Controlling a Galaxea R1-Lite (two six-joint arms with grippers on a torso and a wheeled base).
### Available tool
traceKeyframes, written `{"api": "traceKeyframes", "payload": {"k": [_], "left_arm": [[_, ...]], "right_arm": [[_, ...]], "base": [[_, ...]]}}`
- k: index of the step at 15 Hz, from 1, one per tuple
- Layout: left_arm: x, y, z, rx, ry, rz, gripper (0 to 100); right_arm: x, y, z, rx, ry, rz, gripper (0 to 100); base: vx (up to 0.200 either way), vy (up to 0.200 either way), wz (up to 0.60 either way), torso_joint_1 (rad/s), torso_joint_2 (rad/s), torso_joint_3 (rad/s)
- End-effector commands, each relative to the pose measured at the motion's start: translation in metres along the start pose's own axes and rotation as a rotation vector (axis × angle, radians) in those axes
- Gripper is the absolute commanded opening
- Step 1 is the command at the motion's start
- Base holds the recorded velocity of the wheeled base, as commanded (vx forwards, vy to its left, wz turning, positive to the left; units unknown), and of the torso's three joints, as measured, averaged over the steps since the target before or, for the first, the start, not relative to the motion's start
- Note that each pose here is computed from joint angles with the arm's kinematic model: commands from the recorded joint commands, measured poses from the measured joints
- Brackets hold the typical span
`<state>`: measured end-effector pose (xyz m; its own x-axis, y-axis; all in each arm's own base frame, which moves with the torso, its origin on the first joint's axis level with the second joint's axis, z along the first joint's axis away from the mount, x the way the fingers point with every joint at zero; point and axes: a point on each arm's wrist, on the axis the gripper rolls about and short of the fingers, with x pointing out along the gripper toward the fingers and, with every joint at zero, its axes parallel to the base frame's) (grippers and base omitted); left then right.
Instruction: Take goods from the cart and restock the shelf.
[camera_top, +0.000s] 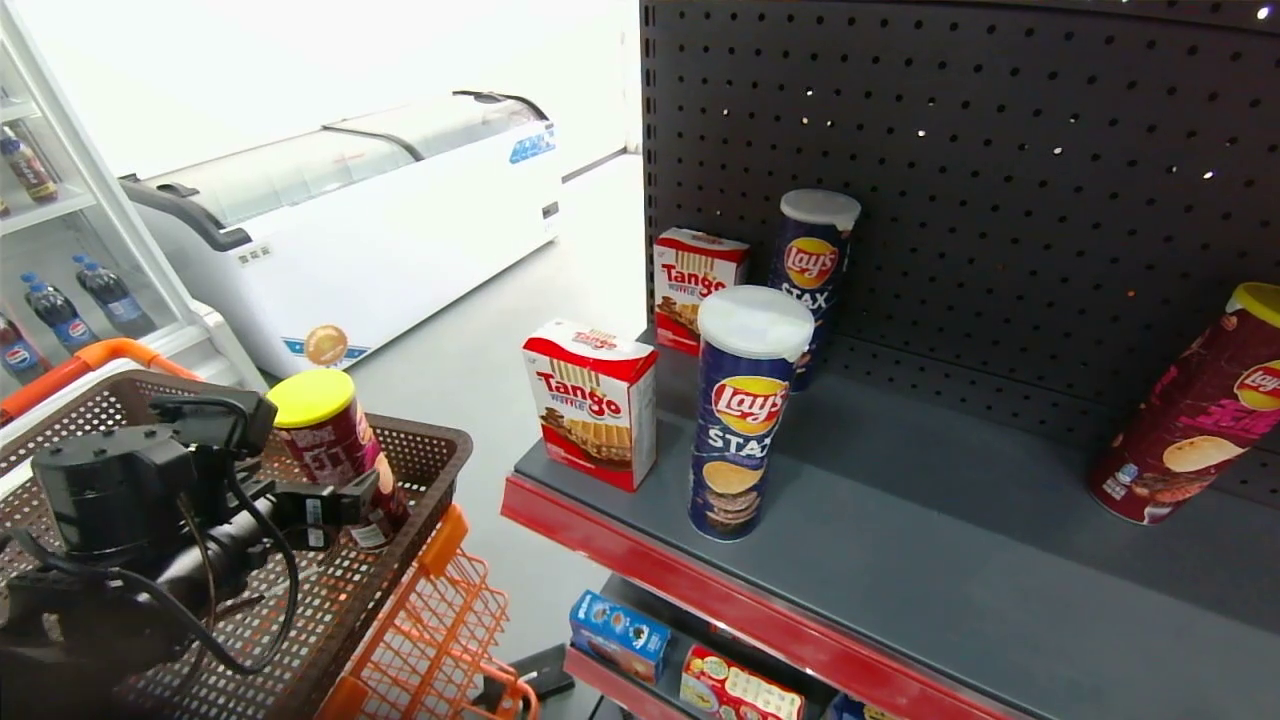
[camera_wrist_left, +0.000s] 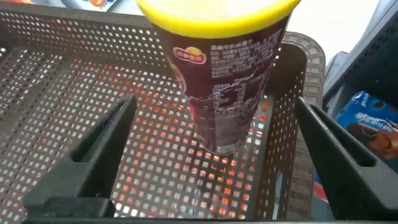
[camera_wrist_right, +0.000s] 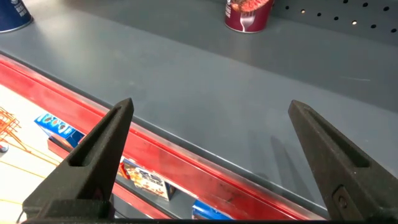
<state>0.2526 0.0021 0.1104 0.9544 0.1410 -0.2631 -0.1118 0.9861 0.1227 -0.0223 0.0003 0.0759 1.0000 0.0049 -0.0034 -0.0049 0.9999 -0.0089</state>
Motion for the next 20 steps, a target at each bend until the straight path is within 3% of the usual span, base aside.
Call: {"api": "traceKeyframes", "payload": {"k": [1,6,12,13,19,20], "left_arm": [[0.012,-0.003,-0.012,0.007,0.042,-0.002,100],[0.04,0.006,-0.013,-0.008,0.036,0.046,100],[0.06,0.001,-0.018,-0.015,0.022,0.04,100],[0.064,0.001,-0.014,-0.02,0.004,0.041,0],[0.068,0.001,0.001,-0.025,-0.053,0.031,0],[0.06,0.0,0.014,-0.03,-0.096,0.021,0]], "right_arm": [[0.0,0.0,0.0,0.0,0.0,0.001,100],[0.0,0.0,0.0,0.0,0.0,0.0,100],[0.0,0.0,0.0,0.0,0.0,0.001,100],[0.0,0.0,0.0,0.0,0.0,0.001,100],[0.0,0.0,0.0,0.0,0.0,0.0,100],[0.0,0.0,0.0,0.0,0.0,0.0,100]], "base": [[0.0,0.0,0.0,0.0,0.0,0.0],[0.0,0.0,0.0,0.0,0.0,0.0],[0.0,0.0,0.0,0.0,0.0,0.0],[0.0,0.0,0.0,0.0,0.0,0.0],[0.0,0.0,0.0,0.0,0.0,0.0],[0.0,0.0,0.0,0.0,0.0,0.0]]}}
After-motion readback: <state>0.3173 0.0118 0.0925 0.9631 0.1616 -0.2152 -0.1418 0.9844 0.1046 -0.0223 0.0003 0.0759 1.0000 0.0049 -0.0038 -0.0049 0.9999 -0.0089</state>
